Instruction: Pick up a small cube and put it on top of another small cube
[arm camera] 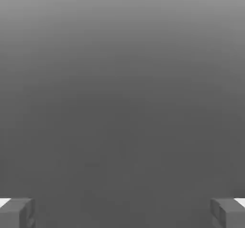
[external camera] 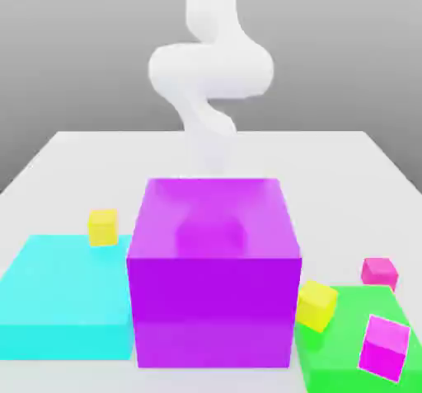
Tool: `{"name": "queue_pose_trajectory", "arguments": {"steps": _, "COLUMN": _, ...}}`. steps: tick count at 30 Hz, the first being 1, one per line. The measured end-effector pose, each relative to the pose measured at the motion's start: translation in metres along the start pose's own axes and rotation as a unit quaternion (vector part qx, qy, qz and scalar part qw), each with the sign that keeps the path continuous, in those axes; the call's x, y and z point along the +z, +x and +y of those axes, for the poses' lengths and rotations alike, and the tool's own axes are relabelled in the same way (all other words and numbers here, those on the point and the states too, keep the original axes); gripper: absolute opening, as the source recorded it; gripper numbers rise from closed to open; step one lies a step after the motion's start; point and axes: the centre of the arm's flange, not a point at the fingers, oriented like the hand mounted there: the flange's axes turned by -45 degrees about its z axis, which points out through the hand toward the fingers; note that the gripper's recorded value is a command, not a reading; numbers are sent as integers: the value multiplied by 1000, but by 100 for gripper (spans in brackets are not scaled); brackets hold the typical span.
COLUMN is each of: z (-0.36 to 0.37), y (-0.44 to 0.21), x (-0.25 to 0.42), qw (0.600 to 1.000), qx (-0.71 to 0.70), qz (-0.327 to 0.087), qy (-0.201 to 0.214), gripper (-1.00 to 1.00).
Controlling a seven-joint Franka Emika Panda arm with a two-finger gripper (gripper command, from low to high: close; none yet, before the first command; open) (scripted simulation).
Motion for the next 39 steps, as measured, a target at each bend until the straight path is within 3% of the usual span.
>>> {"name": "queue_pose_trajectory", "arguments": {"steps": 8, "z": -127, "y": -62, "x": 164, "qw": 962, "qx": -230, "qz": -111, "qy": 100, "gripper": 0}}
{"name": "queue_pose_trajectory", "arguments": {"steps": 16, "z": -248, "y": -203, "x": 263, "qw": 850, "qx": -451, "qz": -196, "qy": 188, "gripper": 0}}
{"name": "queue_pose_trajectory", "arguments": {"steps": 22, "z": -307, "y": -341, "x": 293, "qw": 719, "qx": -604, "qz": -243, "qy": 242, "gripper": 0}}
{"name": "queue_pose_trajectory", "arguments": {"steps": 28, "z": -311, "y": -395, "x": 339, "qw": 700, "qx": -621, "qz": -250, "qy": 249, "gripper": 0}}
{"name": "queue_pose_trajectory", "arguments": {"steps": 29, "z": -311, "y": -401, "x": 344, "qw": 700, "qx": -621, "qz": -250, "qy": 249, "gripper": -100}}
{"name": "queue_pose_trajectory", "arguments": {"steps": 39, "z": -311, "y": -384, "x": 326, "qw": 700, "qx": -621, "qz": -251, "qy": 248, "gripper": -100}}
